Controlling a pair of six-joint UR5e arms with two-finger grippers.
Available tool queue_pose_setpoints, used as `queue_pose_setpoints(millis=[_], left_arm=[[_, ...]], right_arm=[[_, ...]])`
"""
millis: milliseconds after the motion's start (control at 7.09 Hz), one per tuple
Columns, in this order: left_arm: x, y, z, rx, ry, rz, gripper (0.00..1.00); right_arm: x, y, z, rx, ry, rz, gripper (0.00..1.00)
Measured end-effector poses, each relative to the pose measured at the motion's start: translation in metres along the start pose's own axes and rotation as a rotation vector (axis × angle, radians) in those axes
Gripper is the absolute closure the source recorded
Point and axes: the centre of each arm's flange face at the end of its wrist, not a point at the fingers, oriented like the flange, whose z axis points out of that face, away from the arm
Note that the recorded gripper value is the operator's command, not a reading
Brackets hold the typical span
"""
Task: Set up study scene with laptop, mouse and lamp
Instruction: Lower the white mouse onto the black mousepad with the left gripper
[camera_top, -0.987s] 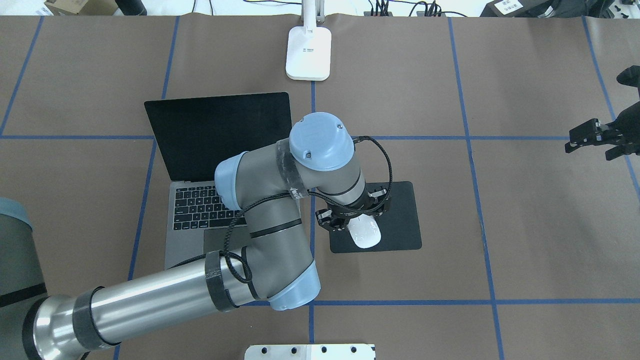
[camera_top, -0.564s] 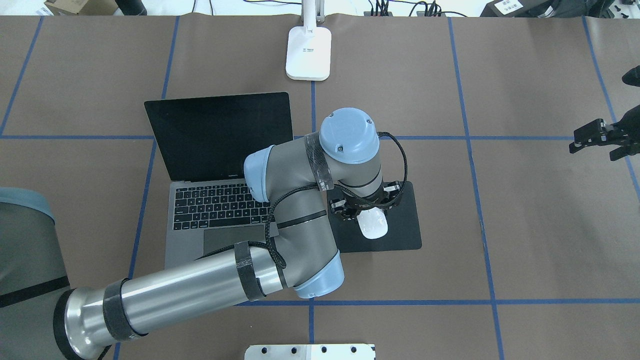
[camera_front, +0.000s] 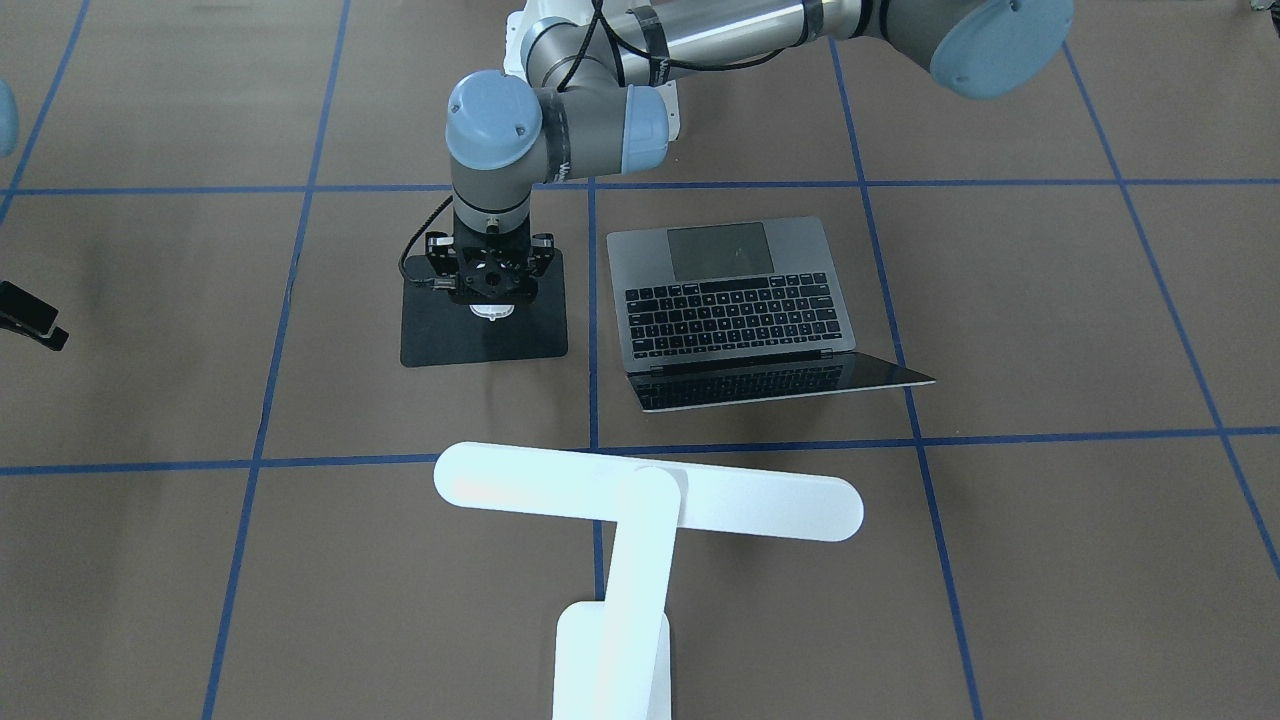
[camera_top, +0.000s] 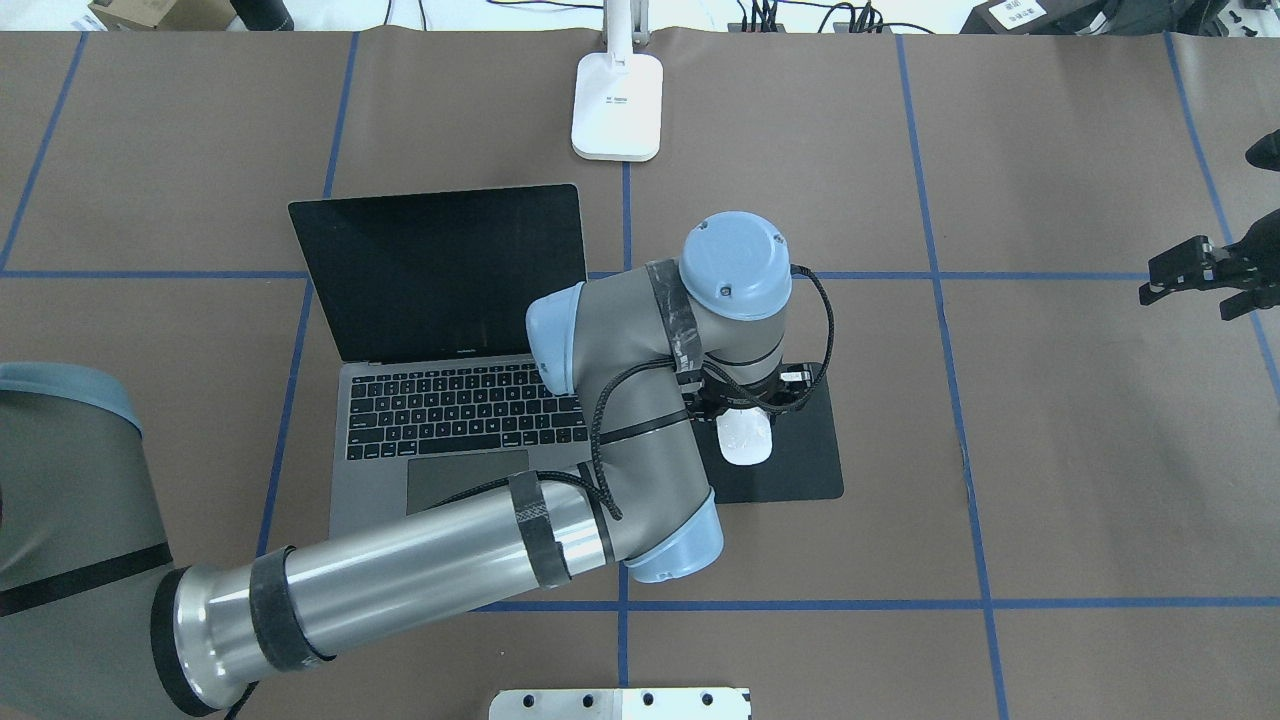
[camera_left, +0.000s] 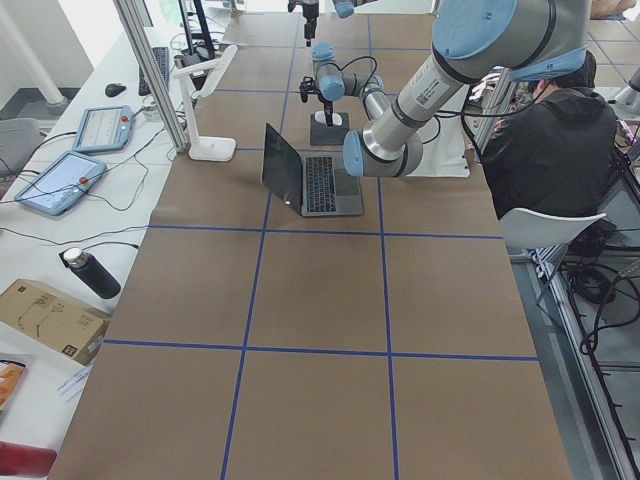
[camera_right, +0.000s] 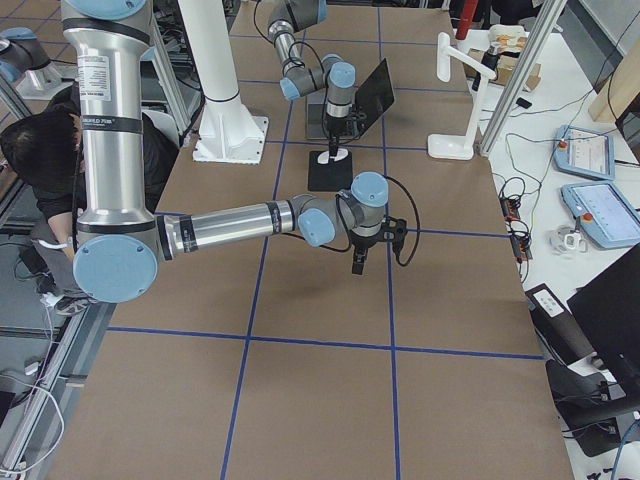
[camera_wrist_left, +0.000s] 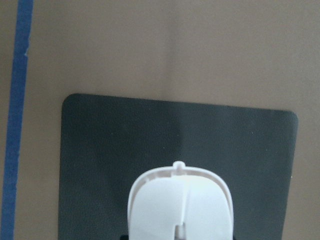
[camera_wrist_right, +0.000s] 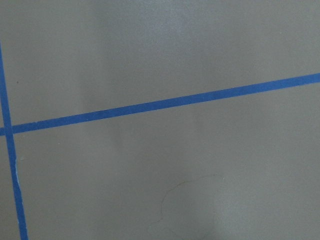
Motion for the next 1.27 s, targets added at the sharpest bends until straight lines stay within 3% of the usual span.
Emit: queue_pose_setpoints(millis=[705, 846, 987, 1269], left_arm=[[0.006, -0.007, 0.016, -0.017, -0.097, 0.026, 0.62], [0.003, -0.007, 0.019, -0.023, -0.115, 0.03, 0.57], [0.002, -0.007, 0.02, -0.026, -0.124, 0.032, 0.3], [0.001, -0.007, 0.024, -0.031, -0.137, 0.03, 0.22]], right_arm=[[0.0, 0.001, 0.001, -0.002, 0.001, 0.001, 0.0], [0.0, 0.001, 0.001, -0.002, 0.001, 0.0, 0.0], [0.0, 0.001, 0.001, -0.003, 0.001, 0.0, 0.0], [-0.001, 0.001, 0.001, -0.002, 0.0, -0.001, 0.0]])
